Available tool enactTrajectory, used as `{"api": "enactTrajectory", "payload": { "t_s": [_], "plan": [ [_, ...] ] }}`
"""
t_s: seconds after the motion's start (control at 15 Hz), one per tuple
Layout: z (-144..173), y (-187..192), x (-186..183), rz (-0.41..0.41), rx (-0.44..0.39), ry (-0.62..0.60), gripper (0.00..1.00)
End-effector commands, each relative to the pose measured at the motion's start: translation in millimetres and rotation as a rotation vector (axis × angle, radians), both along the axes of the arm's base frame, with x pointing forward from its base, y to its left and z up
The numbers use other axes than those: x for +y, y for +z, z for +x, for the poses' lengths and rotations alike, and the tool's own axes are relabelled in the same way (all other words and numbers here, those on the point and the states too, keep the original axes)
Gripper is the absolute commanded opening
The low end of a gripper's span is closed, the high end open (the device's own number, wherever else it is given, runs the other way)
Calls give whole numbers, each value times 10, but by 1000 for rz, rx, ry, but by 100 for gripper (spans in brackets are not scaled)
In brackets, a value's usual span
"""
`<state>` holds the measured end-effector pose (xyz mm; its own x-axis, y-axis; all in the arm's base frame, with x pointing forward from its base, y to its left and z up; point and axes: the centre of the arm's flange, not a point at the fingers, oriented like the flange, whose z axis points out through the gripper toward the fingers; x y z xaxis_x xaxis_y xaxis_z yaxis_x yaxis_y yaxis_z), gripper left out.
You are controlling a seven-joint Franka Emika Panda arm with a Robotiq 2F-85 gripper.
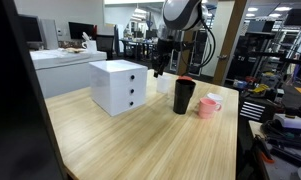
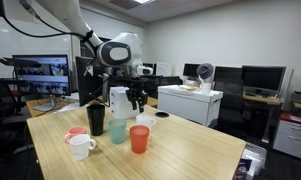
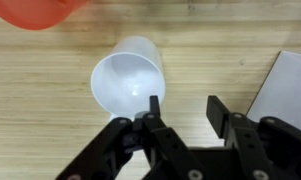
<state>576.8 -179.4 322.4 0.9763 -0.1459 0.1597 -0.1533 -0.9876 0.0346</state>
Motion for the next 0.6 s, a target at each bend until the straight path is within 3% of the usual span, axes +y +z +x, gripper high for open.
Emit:
{"api": "enactTrajectory", "payload": {
  "t_s": [0.0,0.13,0.4,0.53],
  "plan": [
    [-191,272,57,-57,20,-23,84],
    [-342,583,79,-94,18,-46,100],
    [-838,1130,206,67,73,65,100],
    [-1104,1312,272,99,88,97,100]
  ]
}}
